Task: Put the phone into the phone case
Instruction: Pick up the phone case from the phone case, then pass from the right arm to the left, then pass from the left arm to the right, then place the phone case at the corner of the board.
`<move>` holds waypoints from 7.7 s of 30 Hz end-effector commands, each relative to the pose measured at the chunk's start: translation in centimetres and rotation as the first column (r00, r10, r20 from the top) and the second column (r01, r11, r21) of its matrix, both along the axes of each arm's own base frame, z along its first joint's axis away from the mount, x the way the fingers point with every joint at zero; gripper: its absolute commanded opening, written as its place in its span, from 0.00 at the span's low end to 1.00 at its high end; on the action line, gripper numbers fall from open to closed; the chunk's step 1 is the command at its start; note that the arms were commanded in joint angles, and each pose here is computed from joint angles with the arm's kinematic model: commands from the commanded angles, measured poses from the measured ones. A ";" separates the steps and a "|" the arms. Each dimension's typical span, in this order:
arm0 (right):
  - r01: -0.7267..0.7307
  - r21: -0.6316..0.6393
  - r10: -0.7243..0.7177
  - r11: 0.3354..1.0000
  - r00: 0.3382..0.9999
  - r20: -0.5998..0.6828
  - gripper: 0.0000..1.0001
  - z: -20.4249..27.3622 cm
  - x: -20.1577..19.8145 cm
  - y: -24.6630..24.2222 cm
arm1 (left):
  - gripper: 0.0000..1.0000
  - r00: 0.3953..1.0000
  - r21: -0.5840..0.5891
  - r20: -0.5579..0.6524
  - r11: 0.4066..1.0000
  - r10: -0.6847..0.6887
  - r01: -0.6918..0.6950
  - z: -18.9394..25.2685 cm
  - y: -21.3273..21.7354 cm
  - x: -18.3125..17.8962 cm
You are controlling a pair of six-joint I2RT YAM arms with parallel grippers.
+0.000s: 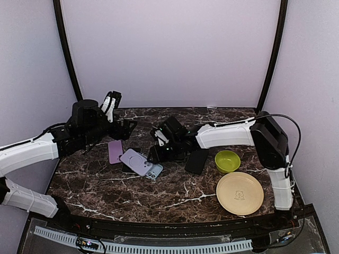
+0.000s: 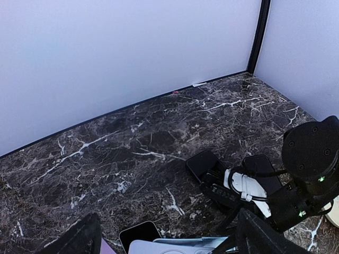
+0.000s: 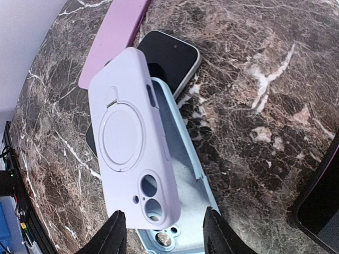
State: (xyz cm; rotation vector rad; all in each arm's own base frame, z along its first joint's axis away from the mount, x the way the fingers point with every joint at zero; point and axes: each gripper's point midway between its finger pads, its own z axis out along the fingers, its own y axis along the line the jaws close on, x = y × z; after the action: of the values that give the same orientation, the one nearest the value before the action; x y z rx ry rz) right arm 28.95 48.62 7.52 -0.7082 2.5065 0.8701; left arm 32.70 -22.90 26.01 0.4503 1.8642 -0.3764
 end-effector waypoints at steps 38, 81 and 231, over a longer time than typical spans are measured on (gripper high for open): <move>-0.220 0.367 0.258 0.904 0.965 -0.057 0.00 6.2 -1.9 1.5 | 0.89 0.995 -0.068 0.025 0.993 -0.092 0.093 2.0 -1.0 -1.1; -0.587 -0.043 0.483 0.808 0.620 0.618 0.00 24.4 -9.6 -12.5 | 0.37 0.464 -0.165 0.095 0.446 -0.881 0.880 6.5 -7.8 -15.3; 0.306 -0.181 -0.348 0.935 0.892 -0.290 0.43 -4.0 -12.1 -16.9 | 0.83 0.919 0.208 0.388 0.978 -0.071 -0.012 4.9 -1.9 -2.5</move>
State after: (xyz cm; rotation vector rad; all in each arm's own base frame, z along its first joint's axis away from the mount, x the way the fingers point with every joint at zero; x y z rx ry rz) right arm 15.45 33.96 2.97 -0.2041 2.8850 0.9851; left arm 29.60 -26.38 29.16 0.7588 1.5192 -0.1400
